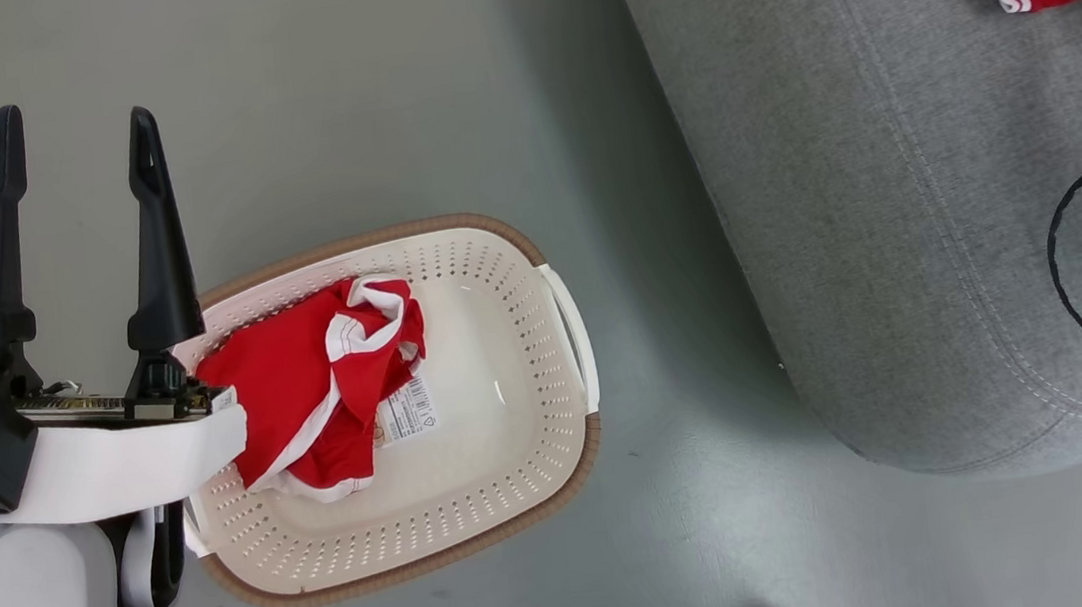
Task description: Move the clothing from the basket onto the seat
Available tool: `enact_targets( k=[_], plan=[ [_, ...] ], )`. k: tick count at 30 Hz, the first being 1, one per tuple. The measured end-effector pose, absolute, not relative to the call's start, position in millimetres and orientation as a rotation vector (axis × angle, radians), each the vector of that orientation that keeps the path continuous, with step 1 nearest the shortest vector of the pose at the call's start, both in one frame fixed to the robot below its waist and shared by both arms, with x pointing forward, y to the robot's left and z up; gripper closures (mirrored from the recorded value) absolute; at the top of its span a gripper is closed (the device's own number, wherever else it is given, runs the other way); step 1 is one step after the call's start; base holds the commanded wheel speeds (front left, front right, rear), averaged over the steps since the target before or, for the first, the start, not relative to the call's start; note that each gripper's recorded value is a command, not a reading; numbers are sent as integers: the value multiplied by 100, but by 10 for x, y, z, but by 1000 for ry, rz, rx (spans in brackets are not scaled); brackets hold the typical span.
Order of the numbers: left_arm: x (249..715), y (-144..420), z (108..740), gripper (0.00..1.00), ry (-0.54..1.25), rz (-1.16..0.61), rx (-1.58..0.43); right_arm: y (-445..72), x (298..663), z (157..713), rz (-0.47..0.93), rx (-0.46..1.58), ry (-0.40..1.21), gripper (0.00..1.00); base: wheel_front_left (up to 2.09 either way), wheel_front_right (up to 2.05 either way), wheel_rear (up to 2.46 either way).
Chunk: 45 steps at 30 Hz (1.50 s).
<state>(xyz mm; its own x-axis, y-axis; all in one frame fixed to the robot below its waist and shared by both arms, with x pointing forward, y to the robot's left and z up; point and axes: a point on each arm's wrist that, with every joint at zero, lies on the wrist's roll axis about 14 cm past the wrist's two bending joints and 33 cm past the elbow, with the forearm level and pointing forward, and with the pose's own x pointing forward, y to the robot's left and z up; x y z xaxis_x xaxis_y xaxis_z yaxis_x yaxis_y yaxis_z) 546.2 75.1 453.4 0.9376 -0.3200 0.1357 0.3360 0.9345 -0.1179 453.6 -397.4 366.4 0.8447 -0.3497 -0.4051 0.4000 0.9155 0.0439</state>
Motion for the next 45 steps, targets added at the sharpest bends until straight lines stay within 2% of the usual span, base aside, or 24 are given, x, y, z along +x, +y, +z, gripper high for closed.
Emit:
enact_targets(
  k=[17, 37, 45],
  plan=[
    [5464, 646, 4628, 0, -128, -352, -151, -3923, 4281, 3803, -366, 110, 389, 0, 0, 0, 0],
    [5259, 1044, 4589, 0, -56, -191, -160, -3648, 4699, 4639, -211, 48, 145, 0, 0, 0, 0],
    [5137, 1268, 4757, 0, -83, -114, -176, -3291, 4906, 4966, -105, 32, 41, 0, 0, 0, 0]
  ],
)
